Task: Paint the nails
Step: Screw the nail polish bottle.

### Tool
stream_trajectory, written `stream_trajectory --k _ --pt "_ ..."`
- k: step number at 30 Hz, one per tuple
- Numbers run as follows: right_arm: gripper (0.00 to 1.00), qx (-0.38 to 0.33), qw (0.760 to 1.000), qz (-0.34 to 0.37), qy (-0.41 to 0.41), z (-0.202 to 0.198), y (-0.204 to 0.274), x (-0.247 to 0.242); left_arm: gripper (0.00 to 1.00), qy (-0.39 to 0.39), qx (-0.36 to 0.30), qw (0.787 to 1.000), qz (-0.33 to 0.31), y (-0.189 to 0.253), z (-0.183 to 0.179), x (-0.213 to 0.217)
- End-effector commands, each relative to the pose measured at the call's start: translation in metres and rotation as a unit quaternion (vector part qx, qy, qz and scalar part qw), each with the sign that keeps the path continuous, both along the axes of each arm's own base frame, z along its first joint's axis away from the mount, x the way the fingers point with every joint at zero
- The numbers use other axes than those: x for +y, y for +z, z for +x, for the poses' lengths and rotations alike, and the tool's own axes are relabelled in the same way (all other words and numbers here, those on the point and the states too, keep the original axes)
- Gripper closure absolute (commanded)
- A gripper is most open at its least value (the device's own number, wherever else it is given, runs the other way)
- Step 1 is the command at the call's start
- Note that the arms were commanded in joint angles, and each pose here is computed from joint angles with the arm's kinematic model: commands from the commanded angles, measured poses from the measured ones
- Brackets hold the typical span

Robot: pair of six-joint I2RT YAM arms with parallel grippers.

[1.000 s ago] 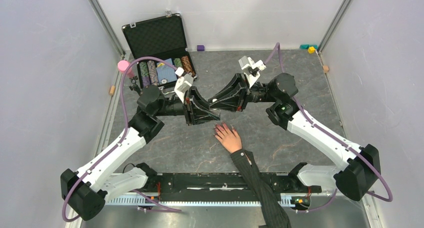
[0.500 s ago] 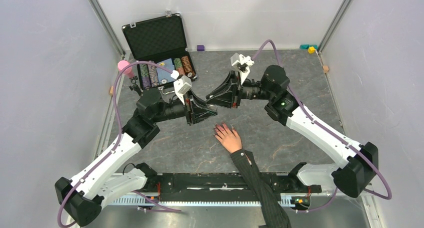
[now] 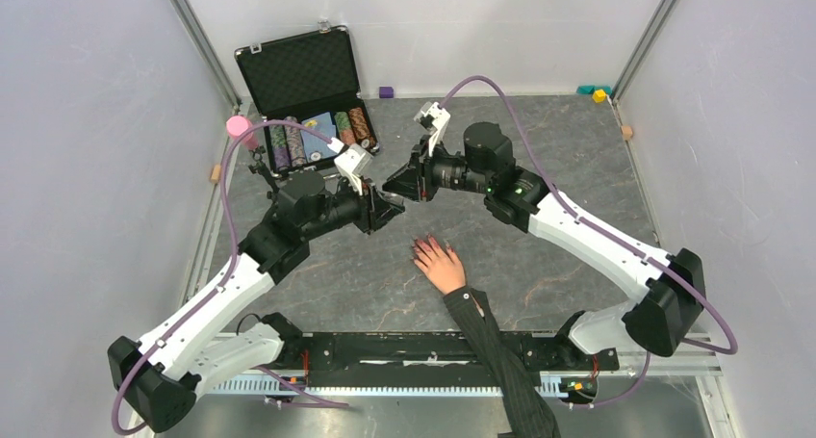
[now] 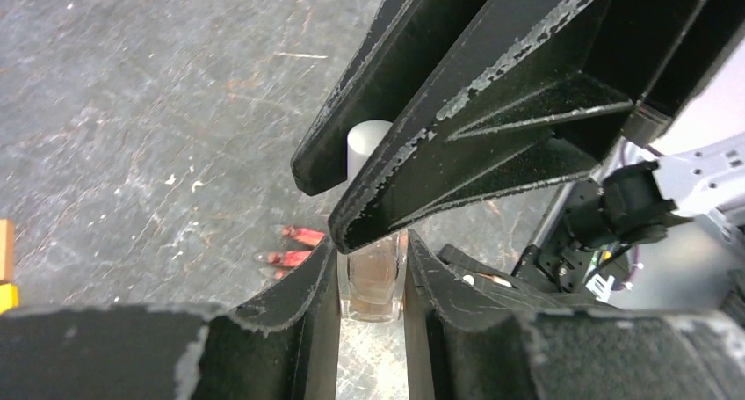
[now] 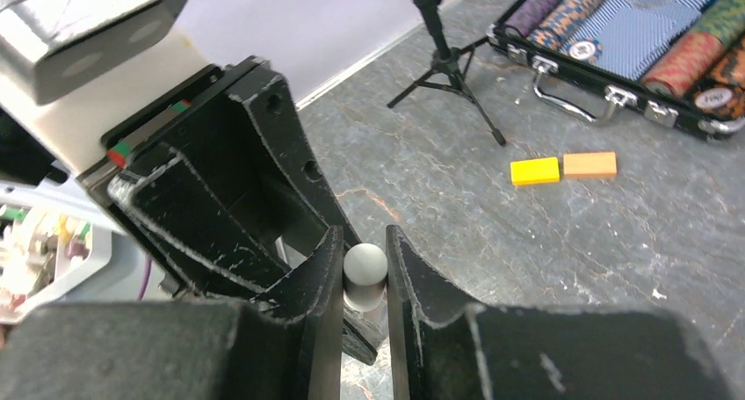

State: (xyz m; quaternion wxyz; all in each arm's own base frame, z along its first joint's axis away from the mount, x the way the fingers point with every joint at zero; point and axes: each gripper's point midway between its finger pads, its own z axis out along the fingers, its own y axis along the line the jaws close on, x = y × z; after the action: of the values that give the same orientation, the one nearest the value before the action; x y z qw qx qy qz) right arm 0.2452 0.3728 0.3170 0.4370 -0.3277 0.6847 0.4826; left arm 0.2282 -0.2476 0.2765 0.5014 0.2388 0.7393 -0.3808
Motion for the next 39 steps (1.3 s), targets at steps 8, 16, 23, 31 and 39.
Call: stream_trajectory --k 8,16,23,31,39 --pt "1.0 0.076 0.993 -0.066 -0.065 0.001 -0.037 0.002 0.98 0.092 -0.056 0.994 -0.037 0.035 0.039 0.013" --pt "0.66 -0.001 0.997 -0.04 -0.061 0.01 0.019 -0.006 0.98 0.029 -0.072 0.995 -0.056 0.047 0.024 -0.002" --pt "0.4 -0.051 0.996 -0.006 -0.077 0.02 0.066 -0.031 0.98 -0.032 -0.072 0.995 -0.065 0.052 0.01 -0.016" --pt "0.33 -0.128 0.989 0.057 -0.041 -0.002 0.1 -0.053 0.98 -0.062 -0.067 0.993 -0.071 0.055 0.002 -0.023" --pt "0.3 -0.201 0.971 0.121 0.05 -0.048 0.105 -0.057 0.98 -0.181 -0.086 0.971 -0.132 0.082 -0.041 -0.037"
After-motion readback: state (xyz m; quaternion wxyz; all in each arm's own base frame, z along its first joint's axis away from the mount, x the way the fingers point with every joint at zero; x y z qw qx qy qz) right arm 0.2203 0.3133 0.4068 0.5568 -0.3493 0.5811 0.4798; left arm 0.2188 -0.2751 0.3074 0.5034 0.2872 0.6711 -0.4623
